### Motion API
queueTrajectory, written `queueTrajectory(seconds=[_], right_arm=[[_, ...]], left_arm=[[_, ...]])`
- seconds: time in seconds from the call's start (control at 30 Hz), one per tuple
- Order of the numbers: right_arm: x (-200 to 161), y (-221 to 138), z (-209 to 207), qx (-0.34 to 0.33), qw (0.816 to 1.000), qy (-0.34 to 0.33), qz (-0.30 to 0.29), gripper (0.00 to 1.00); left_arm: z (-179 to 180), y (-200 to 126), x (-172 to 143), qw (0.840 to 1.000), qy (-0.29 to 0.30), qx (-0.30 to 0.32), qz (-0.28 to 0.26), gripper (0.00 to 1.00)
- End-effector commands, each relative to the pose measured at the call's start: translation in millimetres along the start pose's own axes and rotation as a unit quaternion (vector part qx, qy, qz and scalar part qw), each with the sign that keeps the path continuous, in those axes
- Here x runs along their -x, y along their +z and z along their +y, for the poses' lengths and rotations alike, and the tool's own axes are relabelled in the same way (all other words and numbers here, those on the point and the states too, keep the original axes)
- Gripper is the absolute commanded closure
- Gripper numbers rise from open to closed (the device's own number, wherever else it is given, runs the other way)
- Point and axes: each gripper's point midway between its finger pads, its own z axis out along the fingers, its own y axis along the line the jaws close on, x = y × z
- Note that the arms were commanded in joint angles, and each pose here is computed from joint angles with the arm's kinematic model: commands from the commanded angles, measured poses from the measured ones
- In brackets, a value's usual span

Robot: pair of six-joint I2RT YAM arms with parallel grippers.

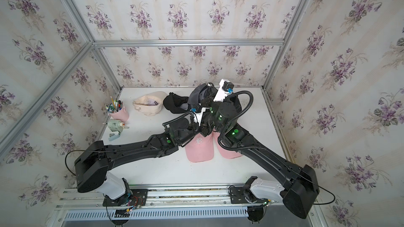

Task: Open the adjustable buckle of the baseball cap
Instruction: Place the baseball cap at the center of the board.

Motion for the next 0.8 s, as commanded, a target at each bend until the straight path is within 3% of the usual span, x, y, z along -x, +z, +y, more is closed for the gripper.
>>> queueTrajectory(seconds=[0.0,0.13,0.6,0.77], right_arm=[[7,0,4,0.002,1.0,0.012,-0.014,1.0],[5,-1,6,0.0,1.0,0.014,-0.013,1.0],[0,-4,6,0.0,1.0,0.003,-0.01,1.0],[-6,-7,4,0.004,1.0,-0.006,-0.007,1.0]], left_arm=[[15,8,1,0.999,0.006,0.041,-0.001,0.39],[25,14,1,0.999,-0.003,0.052,-0.001,0.44],[25,5,0,0.999,0.0,0.034,0.015,0.91],[20,-10,3,0.999,0.027,0.019,0.03,1.0]])
